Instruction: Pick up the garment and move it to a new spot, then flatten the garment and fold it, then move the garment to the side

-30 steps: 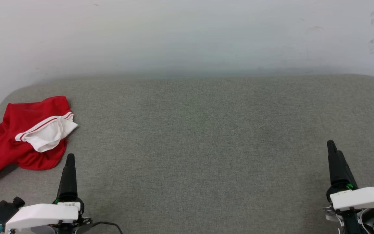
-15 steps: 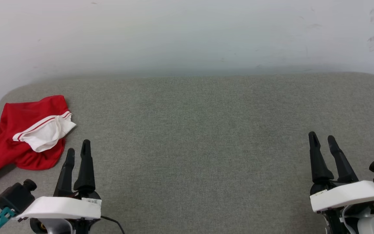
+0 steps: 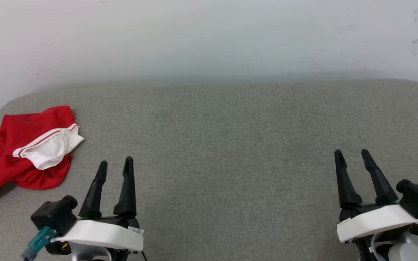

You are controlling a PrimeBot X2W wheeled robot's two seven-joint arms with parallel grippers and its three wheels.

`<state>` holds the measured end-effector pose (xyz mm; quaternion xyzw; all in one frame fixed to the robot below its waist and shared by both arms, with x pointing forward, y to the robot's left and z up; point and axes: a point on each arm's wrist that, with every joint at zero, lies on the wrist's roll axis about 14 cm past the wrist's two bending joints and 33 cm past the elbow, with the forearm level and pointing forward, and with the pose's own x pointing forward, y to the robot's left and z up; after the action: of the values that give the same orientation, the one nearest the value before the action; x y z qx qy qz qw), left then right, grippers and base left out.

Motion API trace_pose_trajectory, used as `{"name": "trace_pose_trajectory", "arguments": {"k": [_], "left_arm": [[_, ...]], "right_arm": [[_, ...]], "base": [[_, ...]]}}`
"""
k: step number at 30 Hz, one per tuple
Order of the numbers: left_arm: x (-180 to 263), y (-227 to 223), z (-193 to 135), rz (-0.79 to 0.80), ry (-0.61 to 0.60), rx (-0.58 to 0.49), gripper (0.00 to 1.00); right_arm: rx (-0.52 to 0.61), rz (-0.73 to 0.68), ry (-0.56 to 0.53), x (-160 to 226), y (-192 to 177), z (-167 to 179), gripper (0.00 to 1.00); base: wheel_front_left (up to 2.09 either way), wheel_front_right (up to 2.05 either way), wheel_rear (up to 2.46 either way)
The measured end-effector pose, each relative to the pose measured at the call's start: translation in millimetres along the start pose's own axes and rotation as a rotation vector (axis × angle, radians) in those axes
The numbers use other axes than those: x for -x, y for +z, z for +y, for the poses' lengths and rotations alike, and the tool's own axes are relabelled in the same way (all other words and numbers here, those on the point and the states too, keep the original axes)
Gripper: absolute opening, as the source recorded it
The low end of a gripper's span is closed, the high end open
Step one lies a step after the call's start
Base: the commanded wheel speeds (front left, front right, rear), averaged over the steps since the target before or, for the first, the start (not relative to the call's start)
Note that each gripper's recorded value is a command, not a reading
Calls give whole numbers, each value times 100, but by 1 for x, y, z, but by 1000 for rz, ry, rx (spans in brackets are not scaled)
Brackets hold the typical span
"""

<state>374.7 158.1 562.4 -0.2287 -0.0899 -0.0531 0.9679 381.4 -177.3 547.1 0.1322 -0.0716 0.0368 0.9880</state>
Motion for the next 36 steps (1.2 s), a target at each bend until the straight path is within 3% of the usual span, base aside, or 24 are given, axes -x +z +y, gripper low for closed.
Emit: {"name": "trace_pose_trajectory", "arguments": {"k": [24,36], "left_arm": [[7,-35,-20,86,-71,-357,100],[7,-32,-17,58,-53,-366,100]], "right_arm": [[255,-13,74,2,-2,16,100],[283,-39,88,3,2,20,100]], "base": [[0,0,0],[0,0,0]]}}
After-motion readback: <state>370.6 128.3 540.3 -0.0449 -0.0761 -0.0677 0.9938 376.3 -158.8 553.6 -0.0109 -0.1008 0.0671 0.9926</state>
